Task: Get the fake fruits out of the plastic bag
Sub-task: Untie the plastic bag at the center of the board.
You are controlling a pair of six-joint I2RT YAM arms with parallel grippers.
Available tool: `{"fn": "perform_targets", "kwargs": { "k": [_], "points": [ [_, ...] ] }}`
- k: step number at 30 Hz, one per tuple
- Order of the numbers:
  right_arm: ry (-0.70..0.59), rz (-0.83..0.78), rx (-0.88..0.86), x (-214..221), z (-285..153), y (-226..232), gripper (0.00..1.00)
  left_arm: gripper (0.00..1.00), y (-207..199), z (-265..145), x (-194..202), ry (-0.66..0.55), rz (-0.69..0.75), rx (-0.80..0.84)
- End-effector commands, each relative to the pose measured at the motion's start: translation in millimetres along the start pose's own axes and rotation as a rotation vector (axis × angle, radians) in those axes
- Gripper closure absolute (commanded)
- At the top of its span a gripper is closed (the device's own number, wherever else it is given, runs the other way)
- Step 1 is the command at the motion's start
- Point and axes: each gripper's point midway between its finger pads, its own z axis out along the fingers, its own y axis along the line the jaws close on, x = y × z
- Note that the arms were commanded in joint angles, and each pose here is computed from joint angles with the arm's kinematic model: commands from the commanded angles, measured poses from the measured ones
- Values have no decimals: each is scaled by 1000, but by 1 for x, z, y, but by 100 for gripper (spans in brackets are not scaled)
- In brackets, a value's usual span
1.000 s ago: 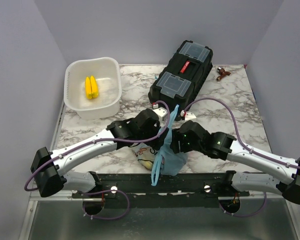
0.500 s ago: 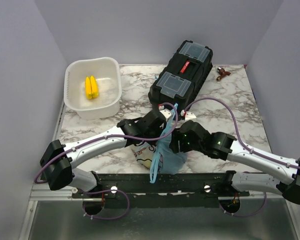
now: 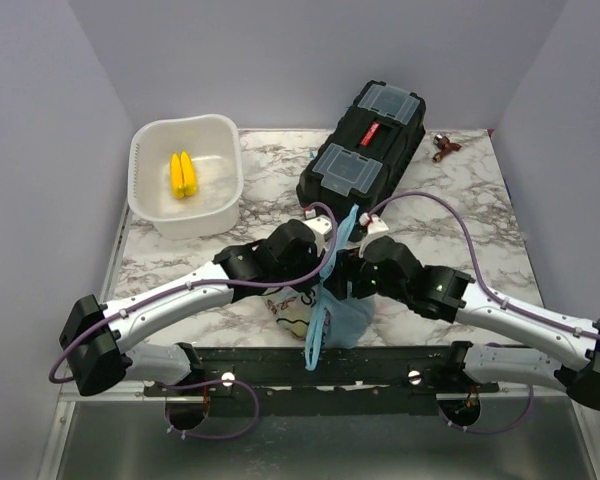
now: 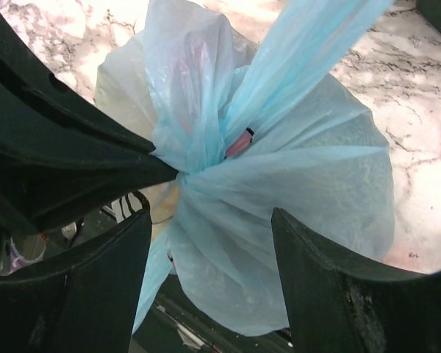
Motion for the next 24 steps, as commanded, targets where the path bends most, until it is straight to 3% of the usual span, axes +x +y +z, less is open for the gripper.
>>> {"fn": "perform_targets", "kwargs": {
  "k": [1, 4, 7, 13, 16, 19, 22, 24],
  "points": [
    [-22, -32, -12, -2, 16, 3, 32, 100, -14, -4, -8, -34, -49, 87],
    [21, -45, -17, 7, 25, 5, 43, 100, -11, -5, -6, -32, -62, 77],
    [36, -39, -1, 11, 29, 3, 66, 100, -6, -5, -6, -34, -80, 60],
    [-15, 11, 50, 8, 28, -9, 99, 100, 13, -10, -8, -61, -139, -41],
    [-95, 97, 172, -1, 20, -33, 99, 100, 28, -16, -8, -83, -183, -124],
    [-231, 303, 322, -6, 3, -69, 100, 100, 45, -23, -6, -113, -239, -216],
    [-325, 441, 310, -8, -12, -80, 99, 100, 56, -28, -4, -142, -286, -258],
    [-356, 421, 231, -14, -15, -72, 99, 100, 55, -29, -4, -160, -291, -233]
  ]
}}
